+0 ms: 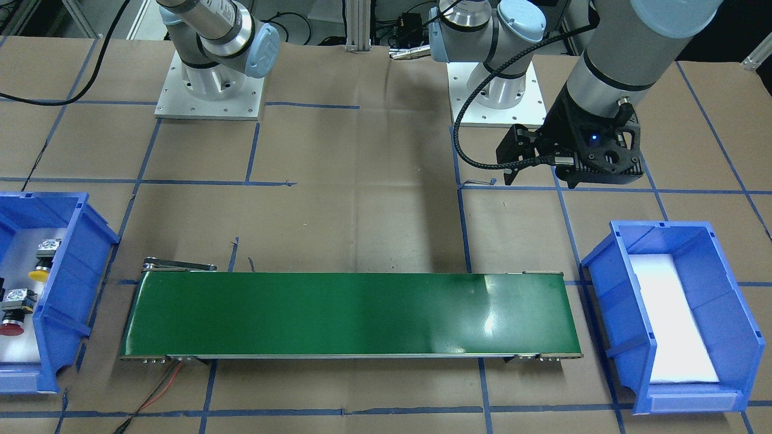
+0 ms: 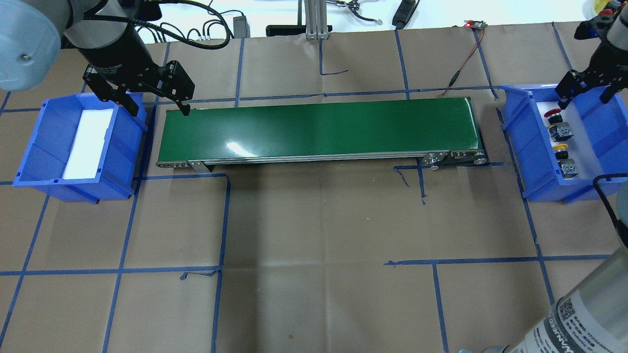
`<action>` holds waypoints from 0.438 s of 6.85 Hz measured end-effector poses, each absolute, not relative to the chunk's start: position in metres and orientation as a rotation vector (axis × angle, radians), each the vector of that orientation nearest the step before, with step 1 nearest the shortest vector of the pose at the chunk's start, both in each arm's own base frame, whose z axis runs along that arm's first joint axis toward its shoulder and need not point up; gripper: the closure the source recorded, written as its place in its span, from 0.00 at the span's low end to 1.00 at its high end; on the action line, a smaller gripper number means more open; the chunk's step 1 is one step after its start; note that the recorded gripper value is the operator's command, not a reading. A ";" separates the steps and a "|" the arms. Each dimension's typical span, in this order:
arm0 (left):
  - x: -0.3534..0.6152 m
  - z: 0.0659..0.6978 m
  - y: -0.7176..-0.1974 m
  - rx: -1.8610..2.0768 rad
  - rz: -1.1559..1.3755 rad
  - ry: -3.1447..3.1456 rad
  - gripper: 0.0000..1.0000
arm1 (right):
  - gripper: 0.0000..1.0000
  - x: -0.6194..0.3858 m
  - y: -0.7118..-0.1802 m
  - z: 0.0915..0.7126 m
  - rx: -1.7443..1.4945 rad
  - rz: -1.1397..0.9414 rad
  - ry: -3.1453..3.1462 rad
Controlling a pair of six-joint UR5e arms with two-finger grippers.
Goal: Transport two buttons from left to right
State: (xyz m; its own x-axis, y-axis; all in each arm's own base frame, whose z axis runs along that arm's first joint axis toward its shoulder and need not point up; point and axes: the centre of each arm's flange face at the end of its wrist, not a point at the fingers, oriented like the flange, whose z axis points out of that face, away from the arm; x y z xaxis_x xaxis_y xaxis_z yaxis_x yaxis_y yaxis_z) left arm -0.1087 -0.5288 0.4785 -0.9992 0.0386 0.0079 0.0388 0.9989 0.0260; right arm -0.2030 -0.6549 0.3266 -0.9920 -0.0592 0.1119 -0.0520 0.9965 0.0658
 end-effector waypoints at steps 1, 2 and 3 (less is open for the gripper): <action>-0.109 0.478 -0.529 -0.061 -0.041 -3.133 0.00 | 0.00 -0.186 -0.653 0.373 0.059 0.004 -2.997; -0.109 0.478 -0.529 -0.061 -0.041 -3.133 0.00 | 0.00 -0.157 -0.648 0.416 0.017 0.100 -2.977; -0.109 0.478 -0.529 -0.061 -0.041 -3.133 0.00 | 0.00 -0.114 -0.641 0.451 -0.054 0.185 -2.987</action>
State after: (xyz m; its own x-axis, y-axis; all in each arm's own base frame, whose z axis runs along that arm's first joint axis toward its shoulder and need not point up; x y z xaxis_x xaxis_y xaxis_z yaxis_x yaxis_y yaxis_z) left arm -0.1090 -0.5289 0.4783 -0.9992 0.0391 0.0079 0.0392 0.9989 0.0263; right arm -0.1139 -0.6410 0.4509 -0.9883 0.0449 0.1458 0.0265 0.9917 -0.1255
